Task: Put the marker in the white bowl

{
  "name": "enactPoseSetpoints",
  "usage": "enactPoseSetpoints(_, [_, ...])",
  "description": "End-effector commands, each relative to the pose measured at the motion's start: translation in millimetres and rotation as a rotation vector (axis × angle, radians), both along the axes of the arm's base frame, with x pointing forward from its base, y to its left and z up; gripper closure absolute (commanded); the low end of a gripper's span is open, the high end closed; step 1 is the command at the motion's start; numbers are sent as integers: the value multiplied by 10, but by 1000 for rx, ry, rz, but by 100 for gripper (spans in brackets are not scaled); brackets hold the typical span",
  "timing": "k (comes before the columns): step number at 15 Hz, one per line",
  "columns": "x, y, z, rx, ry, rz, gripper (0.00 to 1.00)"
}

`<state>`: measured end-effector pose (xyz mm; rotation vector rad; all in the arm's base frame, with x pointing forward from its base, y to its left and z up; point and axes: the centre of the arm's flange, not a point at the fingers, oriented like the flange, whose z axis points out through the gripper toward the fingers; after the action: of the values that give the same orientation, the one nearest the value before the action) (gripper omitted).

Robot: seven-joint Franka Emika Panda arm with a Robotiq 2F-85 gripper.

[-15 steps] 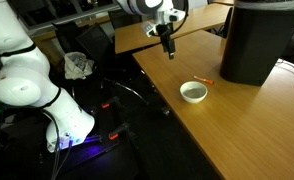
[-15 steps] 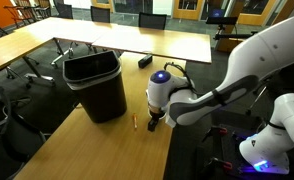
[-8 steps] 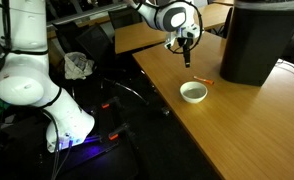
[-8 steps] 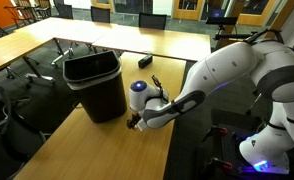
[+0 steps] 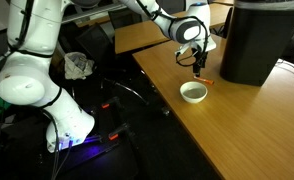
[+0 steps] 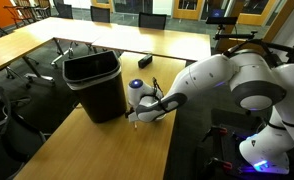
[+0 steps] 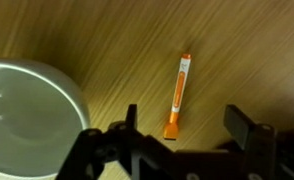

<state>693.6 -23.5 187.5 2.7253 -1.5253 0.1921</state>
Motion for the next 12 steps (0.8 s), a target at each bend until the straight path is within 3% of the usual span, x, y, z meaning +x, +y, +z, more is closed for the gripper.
enactPoseSetpoints(1, [114,-97,-154,61,-33,-166,19])
enactPoseSetpoints(2, [127,-121,-212,80,-34,-194,25])
enactPoseSetpoints(6, [214,-184,-425,92,-23,-243,24])
enactPoseSetpoints(7, [242,-182,-468,85,-18,-237,29])
enactPoseSetpoints(9, [293,-168,-541,72,-11,-232,46])
enactPoseSetpoints(10, [308,-158,-570,70,-10,-225,60])
enactPoseSetpoints(12, [322,-126,-546,60,-3,-220,75])
